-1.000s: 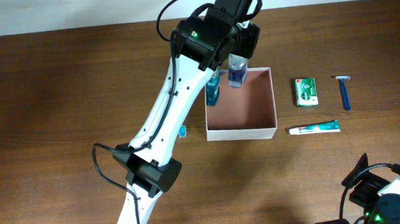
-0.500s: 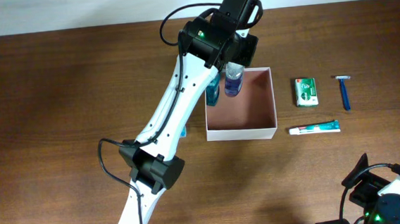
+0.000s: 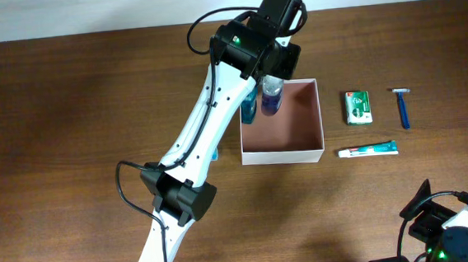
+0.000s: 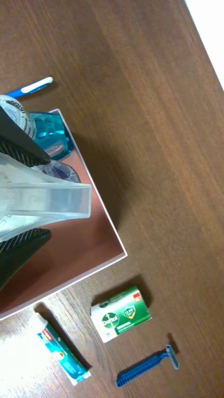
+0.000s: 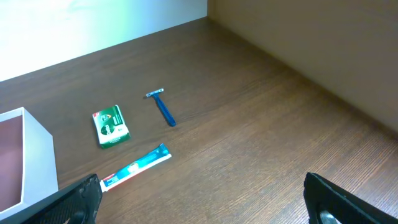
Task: Pack container
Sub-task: 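Lower the pump bottle into the box beside the Listerine bottle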
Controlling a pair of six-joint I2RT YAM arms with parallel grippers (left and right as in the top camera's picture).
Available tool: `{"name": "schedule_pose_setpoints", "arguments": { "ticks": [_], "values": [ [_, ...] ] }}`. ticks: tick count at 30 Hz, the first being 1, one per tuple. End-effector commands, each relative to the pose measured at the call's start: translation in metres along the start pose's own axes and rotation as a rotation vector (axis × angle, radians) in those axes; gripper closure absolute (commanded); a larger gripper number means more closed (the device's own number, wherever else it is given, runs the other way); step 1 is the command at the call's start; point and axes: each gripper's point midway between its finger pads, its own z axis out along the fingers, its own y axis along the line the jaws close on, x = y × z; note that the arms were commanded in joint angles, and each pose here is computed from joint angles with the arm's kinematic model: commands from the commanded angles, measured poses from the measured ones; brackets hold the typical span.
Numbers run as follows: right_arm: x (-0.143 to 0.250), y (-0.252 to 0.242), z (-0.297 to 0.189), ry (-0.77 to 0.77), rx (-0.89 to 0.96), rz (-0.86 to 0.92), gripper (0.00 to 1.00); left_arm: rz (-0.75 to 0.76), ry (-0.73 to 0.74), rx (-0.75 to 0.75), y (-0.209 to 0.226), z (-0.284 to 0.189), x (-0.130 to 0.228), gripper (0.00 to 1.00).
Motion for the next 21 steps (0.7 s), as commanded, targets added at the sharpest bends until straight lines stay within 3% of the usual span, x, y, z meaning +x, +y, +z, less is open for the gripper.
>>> {"name": "schedule_pose_setpoints", "arguments": {
  "ticks": [1, 21],
  "values": [
    [-0.005, 0.0, -0.004, -0.018, -0.011, 0.015, 0.01, -0.01, -0.021, -0.005, -0.001, -0.005, -0.005, 0.67],
    [-0.005, 0.0, -0.004, -0.018, -0.011, 0.015, 0.01, -0.009, 0.027, -0.01, 0.0, 0.02, 0.006, 0.67]
  ]
}}
